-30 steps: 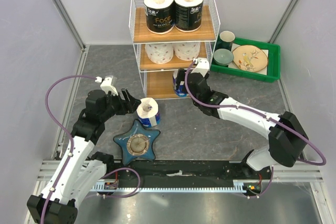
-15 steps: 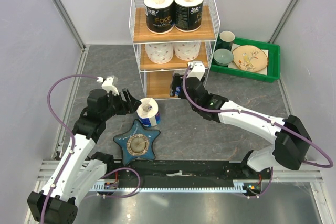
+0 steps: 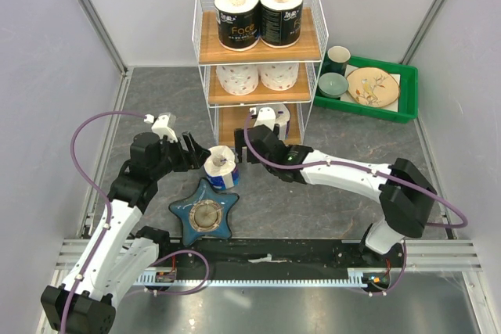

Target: Place and organize the paper towels onto the shelf

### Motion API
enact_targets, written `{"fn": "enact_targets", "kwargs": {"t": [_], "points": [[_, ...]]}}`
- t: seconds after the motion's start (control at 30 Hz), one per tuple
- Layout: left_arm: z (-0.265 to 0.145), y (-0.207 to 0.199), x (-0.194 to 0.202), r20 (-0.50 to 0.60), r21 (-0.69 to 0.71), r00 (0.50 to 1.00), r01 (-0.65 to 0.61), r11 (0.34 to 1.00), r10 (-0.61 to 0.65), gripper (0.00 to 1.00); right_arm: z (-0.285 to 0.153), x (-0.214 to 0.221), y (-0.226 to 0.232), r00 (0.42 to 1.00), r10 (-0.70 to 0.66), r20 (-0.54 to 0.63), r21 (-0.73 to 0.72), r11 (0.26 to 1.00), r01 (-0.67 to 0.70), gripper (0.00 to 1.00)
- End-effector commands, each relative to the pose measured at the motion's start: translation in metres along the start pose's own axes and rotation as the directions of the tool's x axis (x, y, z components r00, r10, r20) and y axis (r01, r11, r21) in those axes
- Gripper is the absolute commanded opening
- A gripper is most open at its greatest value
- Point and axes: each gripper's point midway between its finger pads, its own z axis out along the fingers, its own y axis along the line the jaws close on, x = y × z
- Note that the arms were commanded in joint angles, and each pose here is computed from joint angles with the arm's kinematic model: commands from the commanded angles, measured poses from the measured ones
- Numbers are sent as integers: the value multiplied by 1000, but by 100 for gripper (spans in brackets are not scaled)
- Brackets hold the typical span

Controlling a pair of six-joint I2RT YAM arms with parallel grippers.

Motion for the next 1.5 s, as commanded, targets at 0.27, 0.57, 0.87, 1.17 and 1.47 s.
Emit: {"fn": "enact_targets", "kwargs": {"t": [0.27, 0.57, 0.87, 1.17, 1.47], "points": [[-4, 0, -12, 43, -16, 999, 11, 1000, -10, 76, -2, 10, 60, 998, -20, -57, -185, 983, 9, 91], [-4, -1, -11, 38, -11, 999, 13, 1000, -13, 76, 7, 21, 72, 995, -53, -88, -210, 977, 34, 90], [-3, 0, -10, 36, -14, 999, 14, 1000, -13, 77, 31, 30, 71, 991, -92, -102, -129, 989, 78, 84], [-3, 0, -10, 34, -13, 999, 14, 1000, -14, 76, 37, 38, 59, 984, -136, -117, -57, 990, 130, 59], [-3, 0, -10, 33, -12, 999, 14, 1000, -14, 76, 3, -5, 23, 994, 4, 105, 63, 998, -11, 39]]}}
